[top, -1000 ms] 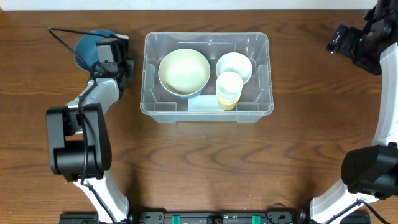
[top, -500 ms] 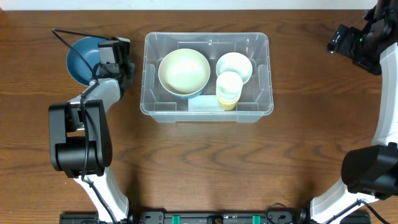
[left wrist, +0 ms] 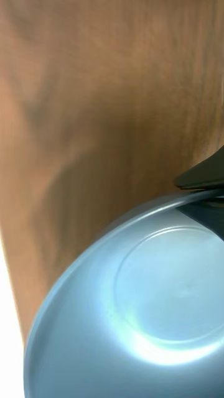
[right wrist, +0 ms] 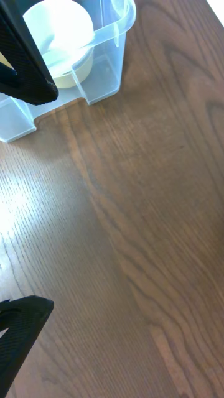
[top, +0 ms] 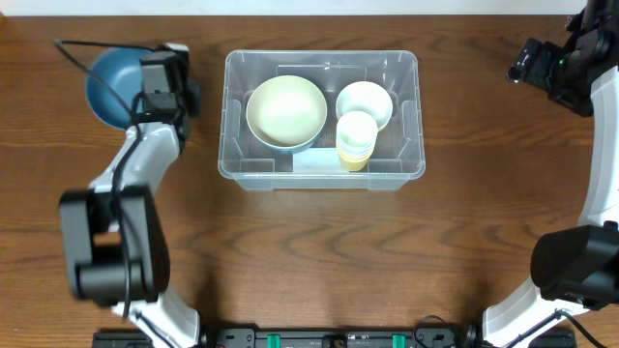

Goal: Pack container
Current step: 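Lift the dark-blue bowl into the container onto the cream bowl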

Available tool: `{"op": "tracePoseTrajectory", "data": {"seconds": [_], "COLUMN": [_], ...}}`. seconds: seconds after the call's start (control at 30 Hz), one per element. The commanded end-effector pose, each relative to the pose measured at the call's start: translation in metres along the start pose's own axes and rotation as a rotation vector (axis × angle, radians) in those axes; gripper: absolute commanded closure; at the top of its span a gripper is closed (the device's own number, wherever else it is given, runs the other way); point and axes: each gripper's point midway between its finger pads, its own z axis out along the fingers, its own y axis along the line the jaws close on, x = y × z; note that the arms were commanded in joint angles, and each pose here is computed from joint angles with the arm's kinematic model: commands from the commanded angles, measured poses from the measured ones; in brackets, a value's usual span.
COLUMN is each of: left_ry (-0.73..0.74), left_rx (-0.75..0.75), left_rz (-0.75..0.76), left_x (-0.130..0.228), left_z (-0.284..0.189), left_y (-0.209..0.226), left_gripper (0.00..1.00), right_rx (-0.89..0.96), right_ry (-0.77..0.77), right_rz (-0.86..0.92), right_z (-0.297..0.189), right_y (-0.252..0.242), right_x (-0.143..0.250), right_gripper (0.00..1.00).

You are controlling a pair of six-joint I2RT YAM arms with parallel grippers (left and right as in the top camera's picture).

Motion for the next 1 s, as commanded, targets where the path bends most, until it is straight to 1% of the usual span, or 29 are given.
{"op": "tracePoseTrajectory", "data": {"seconds": [0.0, 0.1, 0.17, 0.37, 0.53, 0.73, 0.83, 0.97], "left_ry": [-0.103, -0.144, -0.167, -0.269, -0.3, -0.302, -0.28, -0.221], "left_rx": [-0.045, -0.034, 0.028, 0.319, 0.451, 0.597, 0.62, 0.646], "left_rz": [-0.082, -0.132, -0.134, -0.097, -0.024, 0.078, 0.114, 0.156], "left_x": [-0.039, -0.056, -0.064, -0.09, -0.093, -0.085, -0.077, -0.061], "left_z": [-0.043, -0.077, -0.099, -0.176, -0.219, -0.247, -0.247, -0.235], "left_y": [0.022, 0.029, 0.023, -0.03, -0.083, -0.153, -0.175, -0.201], "left_gripper": [0.94, 0.94, 0.94, 0.94, 0.94, 0.94, 0.94, 0.94], "right_rx": [-0.009, -0.009, -0.009, -0.009, -0.009, -0.009, -0.009, -0.009], "right_ry": [-0.03, -0.03, -0.03, -0.03, -0.03, -0.03, -0.03, -0.03], "right_rz": [0.016, 0.016, 0.016, 0.016, 0.016, 0.016, 0.016, 0.016], "right_z": [-0.012, -0.012, -0.012, -0.012, -0.012, -0.012, -0.012, -0.012], "right_y": [0.0, 0.0, 0.0, 0.0, 0.0, 0.0, 0.0, 0.0], "right_x": [-0.004, -0.004, -0.004, -0.004, -0.004, -0.004, -0.004, -0.004], "right_gripper": [0.01, 0.01, 0.01, 0.01, 0.01, 0.01, 0.01, 0.01]}}
